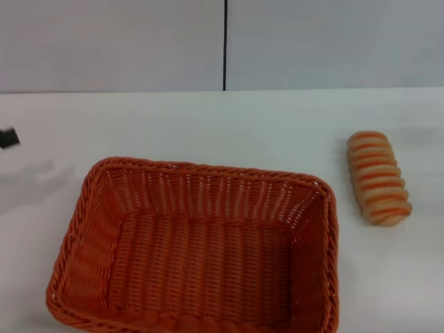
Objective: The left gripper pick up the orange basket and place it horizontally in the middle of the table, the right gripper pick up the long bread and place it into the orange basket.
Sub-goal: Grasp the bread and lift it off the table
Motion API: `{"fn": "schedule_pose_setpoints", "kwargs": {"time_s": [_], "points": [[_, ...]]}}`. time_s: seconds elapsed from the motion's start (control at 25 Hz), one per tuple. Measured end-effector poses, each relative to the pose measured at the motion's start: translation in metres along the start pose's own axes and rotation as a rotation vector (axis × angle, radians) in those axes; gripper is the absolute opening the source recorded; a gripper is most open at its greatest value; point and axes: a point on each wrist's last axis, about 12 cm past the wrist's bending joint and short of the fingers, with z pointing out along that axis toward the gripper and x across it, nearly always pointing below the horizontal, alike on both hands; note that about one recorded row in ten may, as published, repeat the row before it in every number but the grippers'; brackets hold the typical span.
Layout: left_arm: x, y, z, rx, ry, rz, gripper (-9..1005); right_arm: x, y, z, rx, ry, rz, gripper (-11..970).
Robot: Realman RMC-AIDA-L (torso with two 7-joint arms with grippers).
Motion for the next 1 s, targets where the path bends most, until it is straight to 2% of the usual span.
{"fn": "schedule_pose_setpoints", "kwargs": {"time_s": [0.24, 0.44, 0.52, 0.6, 0.68, 0.72, 0.8, 0.84, 0.88, 0.92, 0.96, 1.0], "points": [[0.0, -0.003, -0.01, 0.024, -0.175, 0.097, 590, -0.002, 0.003, 0.001, -0.05, 0.051, 0.003, 691], [0.0, -0.007, -0.008, 0.051, -0.208, 0.158, 590, -0.002, 0.005, 0.001, -0.071, 0.063, 0.011, 689], [0.0, -0.007, -0.008, 0.051, -0.208, 0.158, 590, -0.007, 0.008, 0.003, -0.13, 0.105, 0.018, 688], [0.002, -0.011, -0.004, 0.07, -0.246, 0.227, 591, -0.01, 0.01, 0.005, -0.158, 0.129, 0.022, 687], [0.003, -0.012, -0.002, 0.071, -0.257, 0.245, 591, -0.022, 0.014, 0.011, -0.226, 0.208, 0.034, 687], [0.004, -0.012, -0.001, 0.073, -0.264, 0.256, 591, -0.035, 0.017, 0.019, -0.272, 0.333, 0.047, 686], [0.006, -0.014, 0.006, 0.084, -0.256, 0.282, 591, -0.048, 0.019, 0.027, -0.284, 0.48, 0.055, 685], [0.006, -0.015, 0.017, 0.11, -0.217, 0.296, 591, -0.057, 0.021, 0.033, -0.282, 0.58, 0.05, 685], [0.006, -0.015, 0.017, 0.11, -0.217, 0.296, 591, -0.057, 0.021, 0.033, -0.282, 0.58, 0.05, 685], [0.006, -0.015, 0.017, 0.11, -0.217, 0.296, 590, -0.065, 0.024, 0.038, -0.282, 0.654, 0.035, 684], [0.006, -0.015, 0.017, 0.11, -0.217, 0.296, 590, -0.078, 0.031, 0.048, -0.272, 0.816, 0.001, 684], [0.006, -0.016, 0.027, 0.128, -0.175, 0.302, 589, -0.078, 0.031, 0.048, -0.272, 0.816, 0.001, 683]]}}
